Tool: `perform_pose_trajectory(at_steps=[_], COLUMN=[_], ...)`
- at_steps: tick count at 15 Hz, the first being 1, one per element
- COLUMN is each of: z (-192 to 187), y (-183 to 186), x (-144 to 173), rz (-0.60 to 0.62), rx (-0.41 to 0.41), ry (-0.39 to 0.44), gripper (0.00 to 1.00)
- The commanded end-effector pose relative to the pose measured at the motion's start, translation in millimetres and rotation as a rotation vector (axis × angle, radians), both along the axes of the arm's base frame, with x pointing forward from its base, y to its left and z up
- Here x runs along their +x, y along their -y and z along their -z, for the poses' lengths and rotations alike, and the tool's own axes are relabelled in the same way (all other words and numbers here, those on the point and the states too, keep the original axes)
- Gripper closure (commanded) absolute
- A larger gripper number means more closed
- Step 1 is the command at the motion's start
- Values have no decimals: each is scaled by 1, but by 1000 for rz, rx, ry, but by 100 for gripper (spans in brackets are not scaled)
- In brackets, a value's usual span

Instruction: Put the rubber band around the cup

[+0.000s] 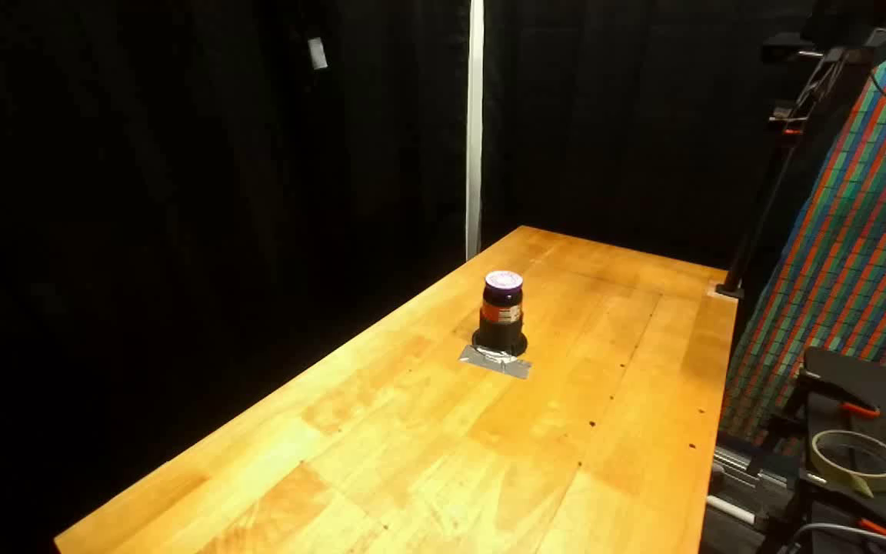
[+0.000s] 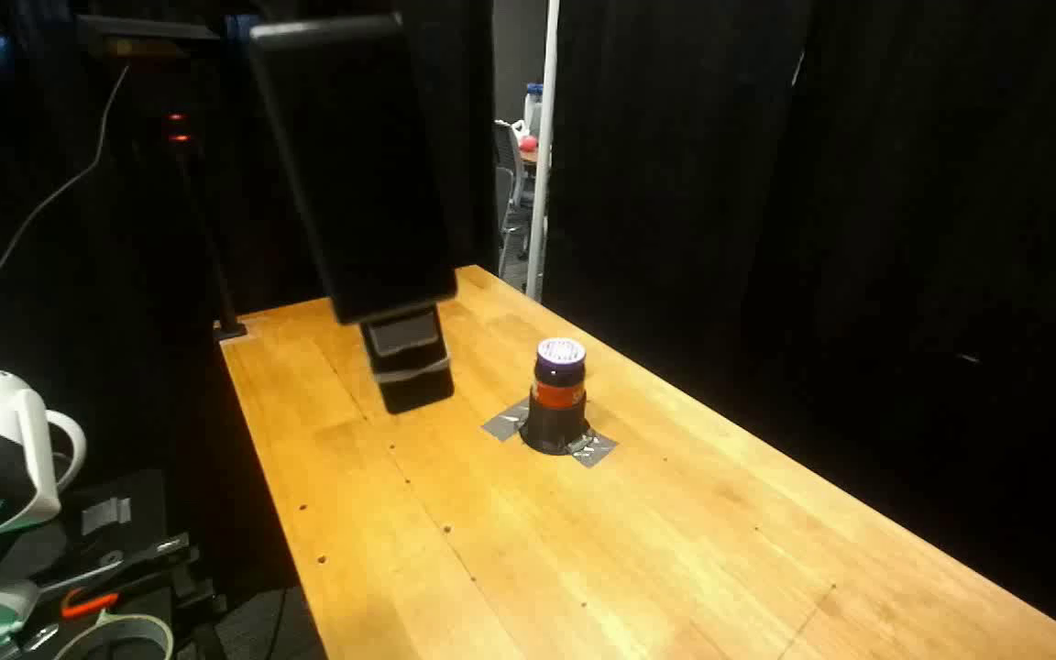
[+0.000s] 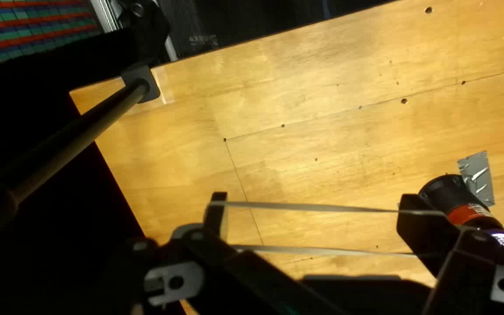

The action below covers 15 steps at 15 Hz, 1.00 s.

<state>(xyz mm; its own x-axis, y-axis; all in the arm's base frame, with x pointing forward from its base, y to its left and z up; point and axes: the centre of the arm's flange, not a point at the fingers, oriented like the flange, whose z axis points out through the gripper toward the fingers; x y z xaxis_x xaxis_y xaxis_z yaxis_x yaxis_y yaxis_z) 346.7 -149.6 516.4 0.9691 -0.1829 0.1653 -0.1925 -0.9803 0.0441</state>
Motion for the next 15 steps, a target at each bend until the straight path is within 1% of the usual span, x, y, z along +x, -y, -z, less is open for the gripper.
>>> perform_pose_trajectory(at_steps=[1, 4, 15], z=[-3, -9, -10], y=[0, 1, 1], x=[1, 0, 0], rz=[0, 1, 2], rx=[-2, -6, -6], ry=[6, 20, 21], gripper=[0, 0, 0])
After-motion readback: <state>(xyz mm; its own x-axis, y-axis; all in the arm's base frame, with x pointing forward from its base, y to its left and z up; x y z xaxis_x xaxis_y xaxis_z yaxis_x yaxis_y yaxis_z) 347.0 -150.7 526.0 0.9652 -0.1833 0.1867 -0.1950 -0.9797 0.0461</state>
